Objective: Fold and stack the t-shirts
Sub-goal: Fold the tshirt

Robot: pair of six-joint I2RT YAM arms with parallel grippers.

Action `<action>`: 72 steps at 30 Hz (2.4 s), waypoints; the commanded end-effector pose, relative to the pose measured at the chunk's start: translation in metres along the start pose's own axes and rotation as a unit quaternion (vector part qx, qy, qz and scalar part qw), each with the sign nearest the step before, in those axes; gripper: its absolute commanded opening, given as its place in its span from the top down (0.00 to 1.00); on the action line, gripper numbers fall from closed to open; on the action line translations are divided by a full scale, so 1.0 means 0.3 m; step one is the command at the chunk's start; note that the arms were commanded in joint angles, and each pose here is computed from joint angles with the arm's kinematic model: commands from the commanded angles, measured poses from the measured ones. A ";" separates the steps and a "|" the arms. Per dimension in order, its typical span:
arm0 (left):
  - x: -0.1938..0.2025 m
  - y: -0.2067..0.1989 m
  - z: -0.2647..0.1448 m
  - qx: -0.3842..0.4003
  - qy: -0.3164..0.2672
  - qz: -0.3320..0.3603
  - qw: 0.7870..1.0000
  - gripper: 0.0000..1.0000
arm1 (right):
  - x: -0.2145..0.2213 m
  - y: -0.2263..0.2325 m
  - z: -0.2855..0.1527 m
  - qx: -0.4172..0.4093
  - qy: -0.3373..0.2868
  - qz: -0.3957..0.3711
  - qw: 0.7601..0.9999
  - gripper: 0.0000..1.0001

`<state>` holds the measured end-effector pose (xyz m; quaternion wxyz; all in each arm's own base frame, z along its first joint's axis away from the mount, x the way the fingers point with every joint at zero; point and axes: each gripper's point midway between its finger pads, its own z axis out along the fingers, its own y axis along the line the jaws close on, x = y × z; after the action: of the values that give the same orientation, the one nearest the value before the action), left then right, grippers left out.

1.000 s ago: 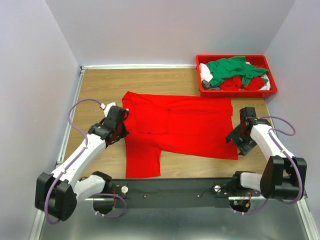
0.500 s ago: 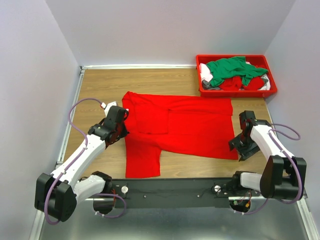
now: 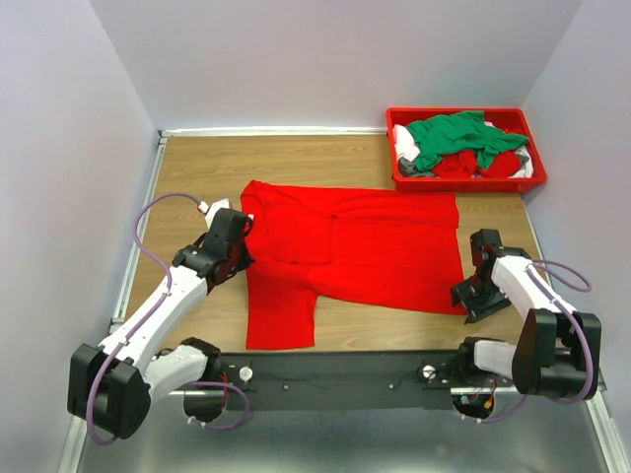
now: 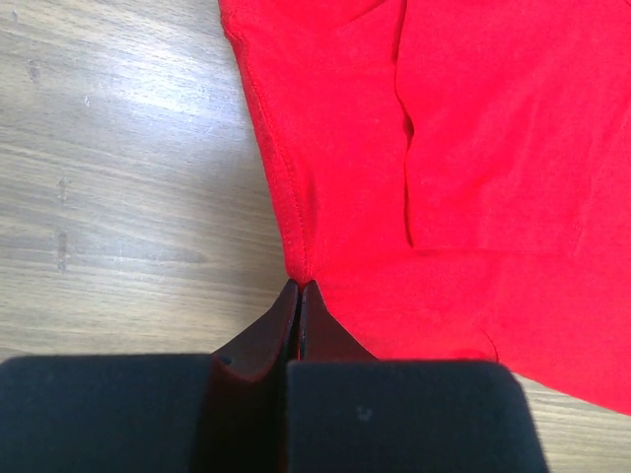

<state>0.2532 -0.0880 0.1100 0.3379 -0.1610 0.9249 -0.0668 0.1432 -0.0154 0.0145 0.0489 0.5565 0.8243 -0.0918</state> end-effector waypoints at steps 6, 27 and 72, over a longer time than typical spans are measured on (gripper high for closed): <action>0.006 -0.003 0.001 0.006 -0.002 0.006 1.000 1.00 | -0.008 0.015 0.038 -0.008 -0.013 0.037 0.999 0.51; 0.010 0.007 -0.010 -0.001 0.003 0.001 1.000 1.00 | -0.090 0.035 -0.048 -0.043 -0.070 0.041 0.996 1.00; -0.196 0.083 0.220 -0.073 0.044 0.025 0.996 1.00 | -0.320 0.612 -0.193 -0.142 -0.150 -0.270 0.940 0.99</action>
<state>0.3339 -0.0513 0.0880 0.2793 -0.1500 0.9484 0.0005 0.3340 -0.0286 0.0745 0.2104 0.3006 0.9286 -0.0554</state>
